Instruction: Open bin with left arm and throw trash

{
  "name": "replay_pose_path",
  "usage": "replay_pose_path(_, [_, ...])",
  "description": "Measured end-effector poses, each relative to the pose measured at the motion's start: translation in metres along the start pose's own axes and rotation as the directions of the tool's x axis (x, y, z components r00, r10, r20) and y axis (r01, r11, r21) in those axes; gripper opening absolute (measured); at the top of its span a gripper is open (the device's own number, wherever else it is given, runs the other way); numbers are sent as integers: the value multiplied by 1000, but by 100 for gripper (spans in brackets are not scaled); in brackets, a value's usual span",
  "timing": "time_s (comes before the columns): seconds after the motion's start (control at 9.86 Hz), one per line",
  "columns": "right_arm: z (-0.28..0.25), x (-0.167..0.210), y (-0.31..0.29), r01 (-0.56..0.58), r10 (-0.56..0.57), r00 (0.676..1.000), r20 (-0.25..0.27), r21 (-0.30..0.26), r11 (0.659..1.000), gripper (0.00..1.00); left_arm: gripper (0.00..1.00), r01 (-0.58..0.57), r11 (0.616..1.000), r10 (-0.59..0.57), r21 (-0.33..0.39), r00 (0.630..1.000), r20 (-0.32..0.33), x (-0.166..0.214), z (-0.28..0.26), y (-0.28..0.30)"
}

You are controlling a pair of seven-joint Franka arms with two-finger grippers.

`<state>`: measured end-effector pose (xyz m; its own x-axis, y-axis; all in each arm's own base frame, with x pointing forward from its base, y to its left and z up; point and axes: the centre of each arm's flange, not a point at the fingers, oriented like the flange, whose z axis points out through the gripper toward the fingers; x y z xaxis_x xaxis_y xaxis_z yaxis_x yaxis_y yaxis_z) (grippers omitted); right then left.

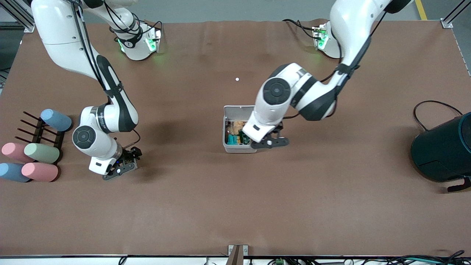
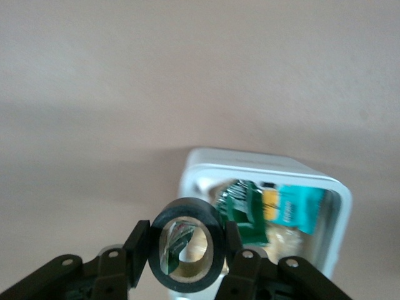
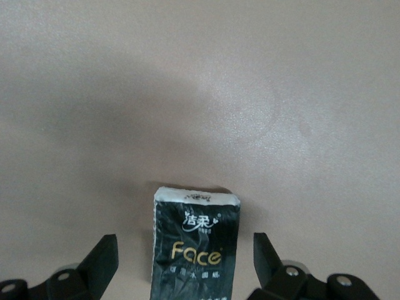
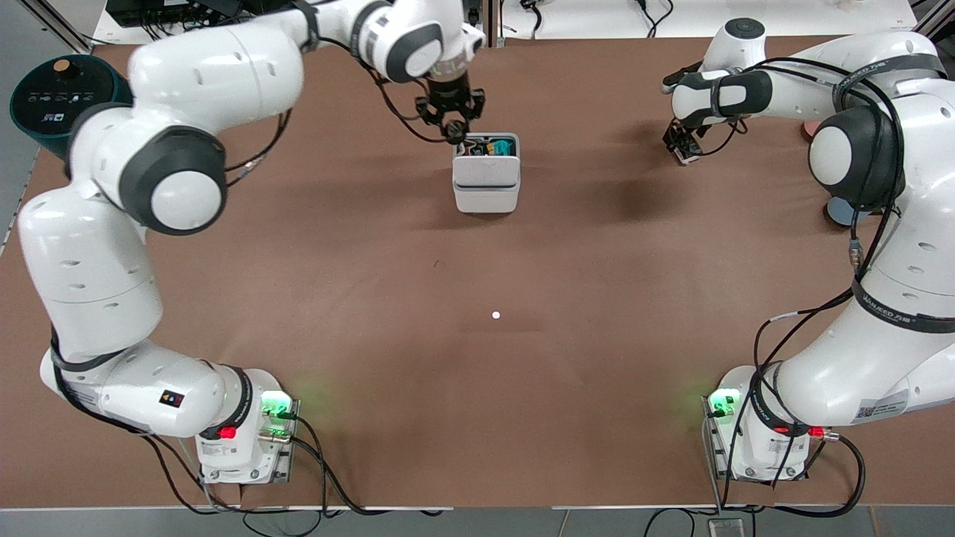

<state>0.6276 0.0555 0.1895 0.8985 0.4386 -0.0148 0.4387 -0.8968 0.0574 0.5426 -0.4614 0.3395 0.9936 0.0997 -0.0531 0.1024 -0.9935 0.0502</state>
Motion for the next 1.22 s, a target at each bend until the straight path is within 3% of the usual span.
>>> replay_pose_path(0.3, [14,-2,-1,1,-1,1000,2,-1,1000,93,53,-4,1000,4,-27,1000,8,-11,23,24])
replay_pose_path(0.51, [15,-2,-1,1,-1,1000,3,-1,1000,82,53,17,997,-18,-73,1000,-15,-12,26,34])
replay_pose_path(0.71, [14,-1,-3,4,-4,1000,0,0,1000,55,53,22,997,-23,-72,1000,-6,-19,35,41])
replay_pose_path(0.91, [12,1,-5,7,-7,1000,-4,1,1000,44,79,25,997,-26,-73,1000,-4,-19,37,41])
replay_pose_path(1.01, [12,1,-5,7,-7,1000,-5,1,1000,44,93,31,997,-32,-77,999,-2,-18,36,41])
replay_pose_path(1.12, [10,3,-4,7,-7,1000,-10,-1,1000,44,100,50,994,-50,-93,999,10,-15,33,41])
replay_pose_path(1.22, [6,7,-6,8,-8,1000,-16,1,1000,44,100,71,991,-69,-115,997,21,-11,25,40])
